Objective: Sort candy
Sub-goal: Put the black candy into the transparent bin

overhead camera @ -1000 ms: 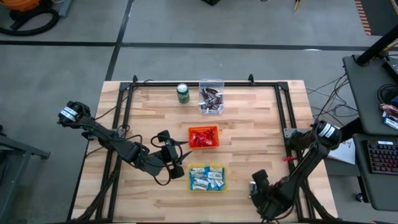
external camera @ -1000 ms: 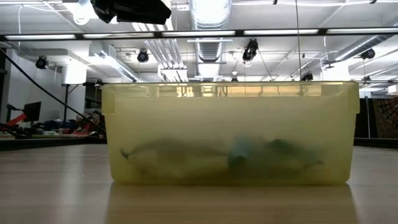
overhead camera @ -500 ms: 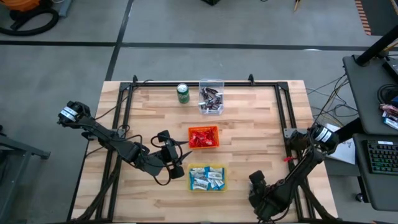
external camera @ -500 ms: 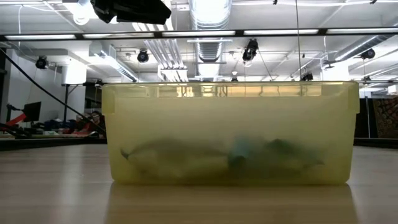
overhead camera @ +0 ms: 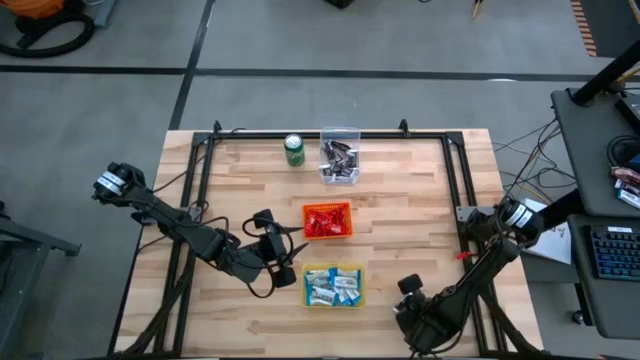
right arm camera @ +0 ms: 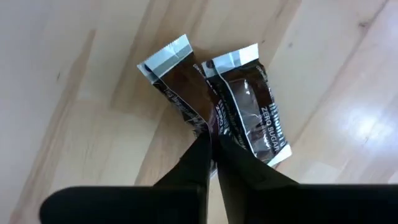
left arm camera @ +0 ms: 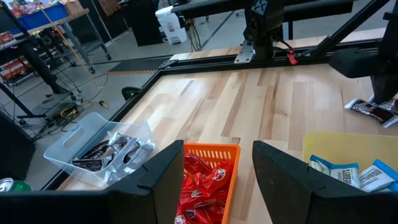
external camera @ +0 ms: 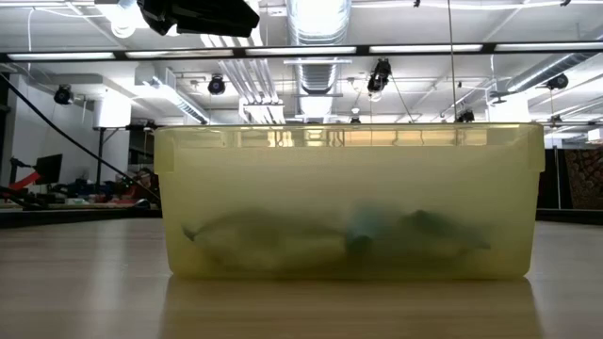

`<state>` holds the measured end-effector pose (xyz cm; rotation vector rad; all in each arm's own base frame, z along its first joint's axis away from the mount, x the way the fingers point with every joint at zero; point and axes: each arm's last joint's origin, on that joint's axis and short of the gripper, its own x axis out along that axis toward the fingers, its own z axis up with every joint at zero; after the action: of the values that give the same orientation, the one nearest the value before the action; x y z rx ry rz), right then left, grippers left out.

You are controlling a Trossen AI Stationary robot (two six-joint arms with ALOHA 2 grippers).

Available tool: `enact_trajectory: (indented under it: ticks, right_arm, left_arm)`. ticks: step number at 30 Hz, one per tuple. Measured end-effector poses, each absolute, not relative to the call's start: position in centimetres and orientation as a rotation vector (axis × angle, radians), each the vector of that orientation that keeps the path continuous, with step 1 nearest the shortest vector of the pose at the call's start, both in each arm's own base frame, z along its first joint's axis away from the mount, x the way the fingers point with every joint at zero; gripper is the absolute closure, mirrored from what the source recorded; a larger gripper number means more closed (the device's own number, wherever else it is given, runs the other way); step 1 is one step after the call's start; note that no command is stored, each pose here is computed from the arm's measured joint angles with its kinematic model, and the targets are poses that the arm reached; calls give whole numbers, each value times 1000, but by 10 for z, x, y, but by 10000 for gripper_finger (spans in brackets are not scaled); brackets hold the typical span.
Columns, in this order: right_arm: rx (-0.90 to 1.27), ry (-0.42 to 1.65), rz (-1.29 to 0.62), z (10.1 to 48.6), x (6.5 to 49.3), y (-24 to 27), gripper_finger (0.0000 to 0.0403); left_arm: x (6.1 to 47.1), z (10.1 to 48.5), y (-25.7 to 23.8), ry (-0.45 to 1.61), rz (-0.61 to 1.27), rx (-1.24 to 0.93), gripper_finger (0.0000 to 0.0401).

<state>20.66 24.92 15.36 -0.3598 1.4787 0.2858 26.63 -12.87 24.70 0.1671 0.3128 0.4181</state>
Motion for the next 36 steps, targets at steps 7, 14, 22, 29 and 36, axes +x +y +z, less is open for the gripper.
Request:
enact_trajectory:
  ticks: [7,14,22,29,36]
  right_arm:
    - [-214,1457,202,165,215,239,394]
    - [-29,1252,192,201,214,225,394]
    - [141,787,167,228,207,193,394]
    - [240,410,176,231,213,160,394]
    - [206,338,247,227,226,141,394]
  left_arm:
    - [268,248,-132,317,327,133,227]
    - [277,244,-141,289,153,133,227]
    - [297,238,-158,133,-27,223,227]
    - [319,234,-172,34,-90,298,227]
    - [351,237,-178,13,-60,352,227]
